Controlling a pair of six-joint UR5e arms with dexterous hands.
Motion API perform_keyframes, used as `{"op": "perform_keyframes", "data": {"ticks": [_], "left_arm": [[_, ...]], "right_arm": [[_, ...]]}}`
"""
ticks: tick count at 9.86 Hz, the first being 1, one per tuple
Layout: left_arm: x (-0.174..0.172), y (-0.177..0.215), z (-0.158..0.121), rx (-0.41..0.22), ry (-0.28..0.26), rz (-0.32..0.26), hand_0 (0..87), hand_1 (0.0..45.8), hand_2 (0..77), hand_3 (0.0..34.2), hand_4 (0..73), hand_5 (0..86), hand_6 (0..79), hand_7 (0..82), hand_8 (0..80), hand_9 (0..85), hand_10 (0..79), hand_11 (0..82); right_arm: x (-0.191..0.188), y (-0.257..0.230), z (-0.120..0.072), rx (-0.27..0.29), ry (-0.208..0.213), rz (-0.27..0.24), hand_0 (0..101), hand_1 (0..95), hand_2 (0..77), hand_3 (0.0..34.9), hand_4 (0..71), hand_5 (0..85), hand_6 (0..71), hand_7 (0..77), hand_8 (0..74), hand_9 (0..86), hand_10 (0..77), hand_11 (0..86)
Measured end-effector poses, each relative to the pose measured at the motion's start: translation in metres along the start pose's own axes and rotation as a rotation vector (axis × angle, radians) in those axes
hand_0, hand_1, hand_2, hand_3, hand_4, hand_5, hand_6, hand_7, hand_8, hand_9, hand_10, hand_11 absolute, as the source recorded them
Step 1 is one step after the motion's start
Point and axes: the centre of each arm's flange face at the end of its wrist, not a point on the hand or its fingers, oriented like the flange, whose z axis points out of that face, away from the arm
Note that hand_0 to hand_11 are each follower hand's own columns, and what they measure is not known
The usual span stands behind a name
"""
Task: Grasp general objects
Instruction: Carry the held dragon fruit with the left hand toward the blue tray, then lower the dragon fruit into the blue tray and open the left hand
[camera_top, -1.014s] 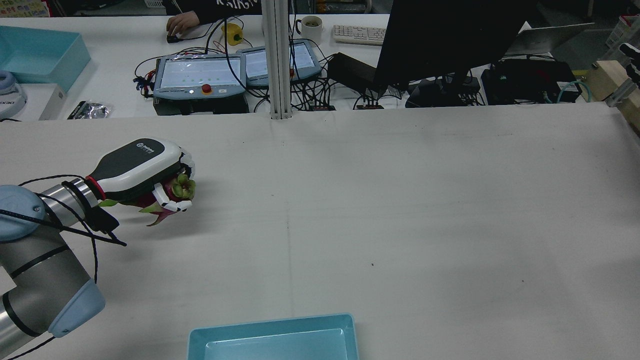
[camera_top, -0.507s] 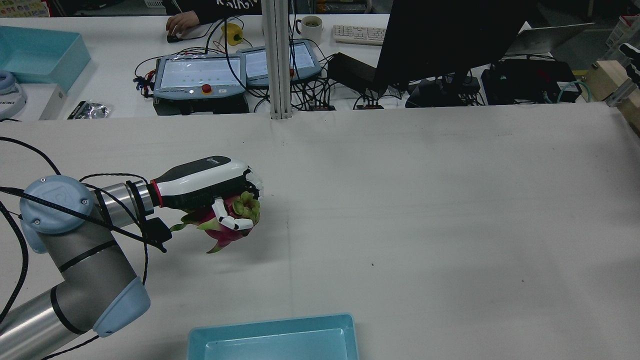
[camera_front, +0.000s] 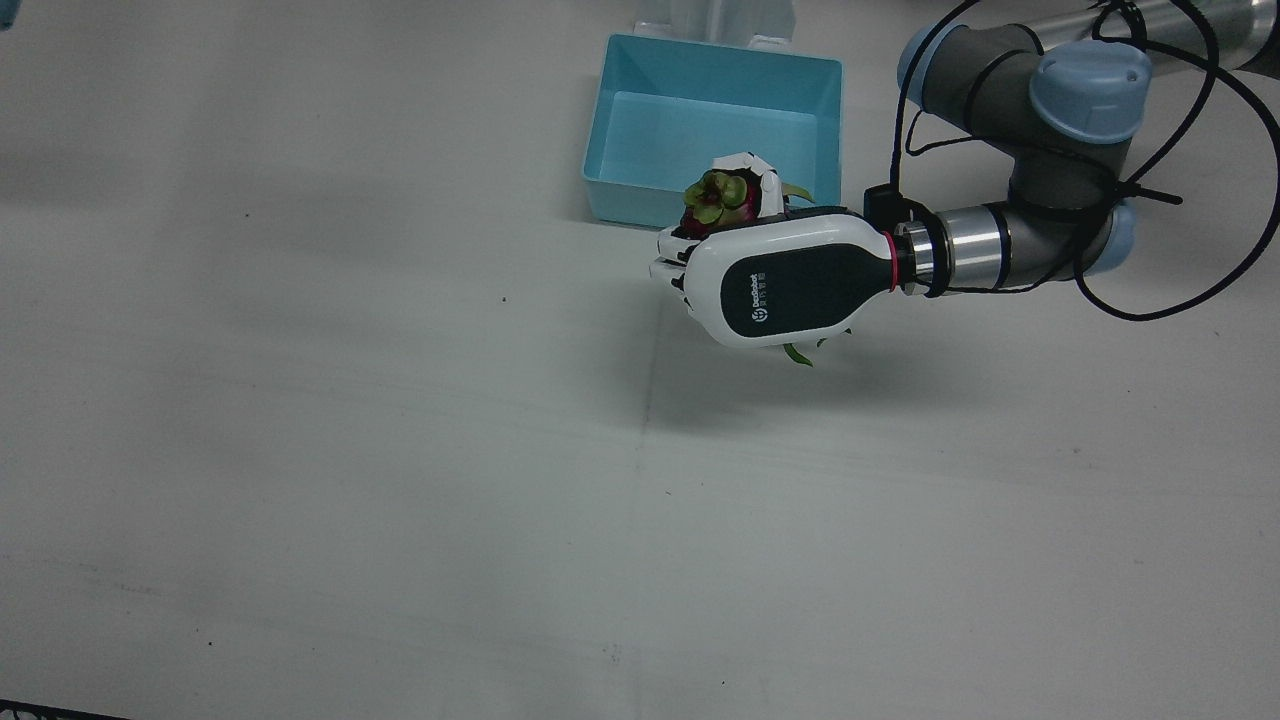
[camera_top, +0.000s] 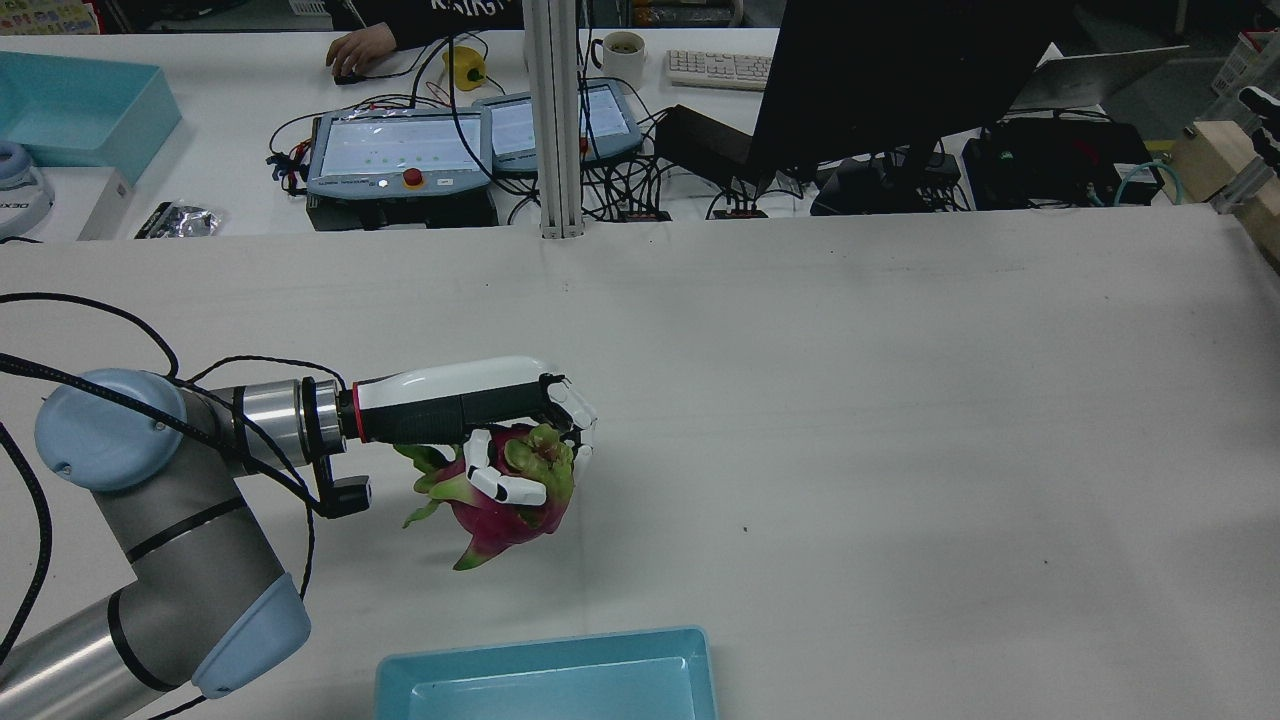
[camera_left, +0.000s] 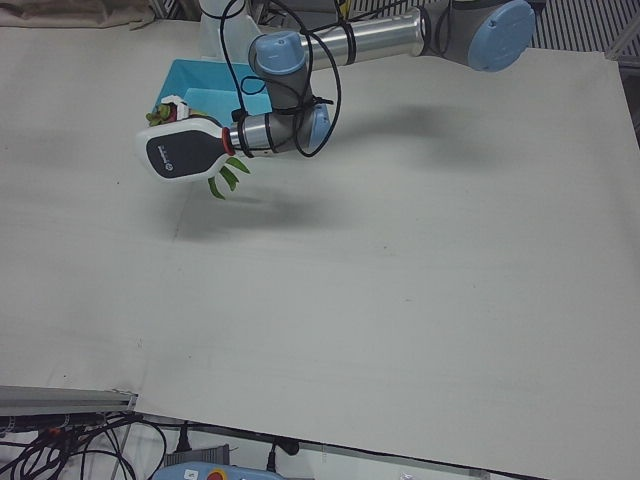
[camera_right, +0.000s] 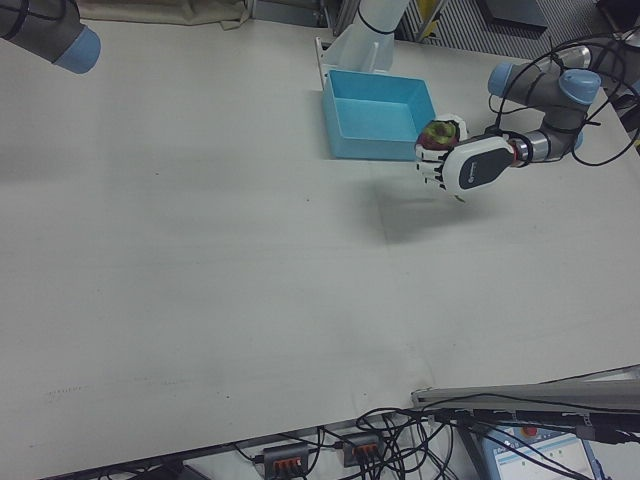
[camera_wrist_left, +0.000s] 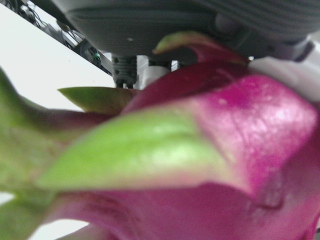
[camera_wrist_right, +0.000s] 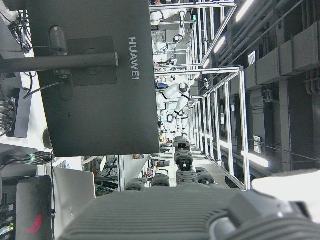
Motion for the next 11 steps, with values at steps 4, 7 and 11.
{"op": "perform_keyframes", "data": {"ticks": [4,7,11], "left_arm": [[-0.035,0.079,0.039,-0.191,-0.023,-0.162,42.2,0.0,51.8,0.0,55.1,39.3,56.7,64.4,74.2,80.2,70.4,58.4],[-0.052,0.118,0.053,-0.257,-0.043,-0.203,44.2,0.0,51.8,0.0,55.1,39.3,56.7,64.9,70.4,80.2,70.4,60.5],[-0.062,0.145,0.056,-0.329,-0.054,-0.219,46.9,0.0,51.8,0.0,55.6,39.3,56.7,64.9,50.2,79.1,70.9,62.7]], "right_arm": [[0.0,0.0,0.0,0.0,0.0,0.0,0,6.5,1.6,0.0,0.0,0.0,0.0,0.0,0.0,1.1,0.0,0.5],[0.0,0.0,0.0,-0.001,0.0,0.001,0,6.5,1.6,0.0,0.0,0.0,0.0,0.0,0.0,1.1,0.0,1.1],[0.0,0.0,0.0,0.0,0.0,0.0,0,6.5,1.6,0.0,0.0,0.0,0.0,0.0,0.0,1.1,0.0,1.1]]}}
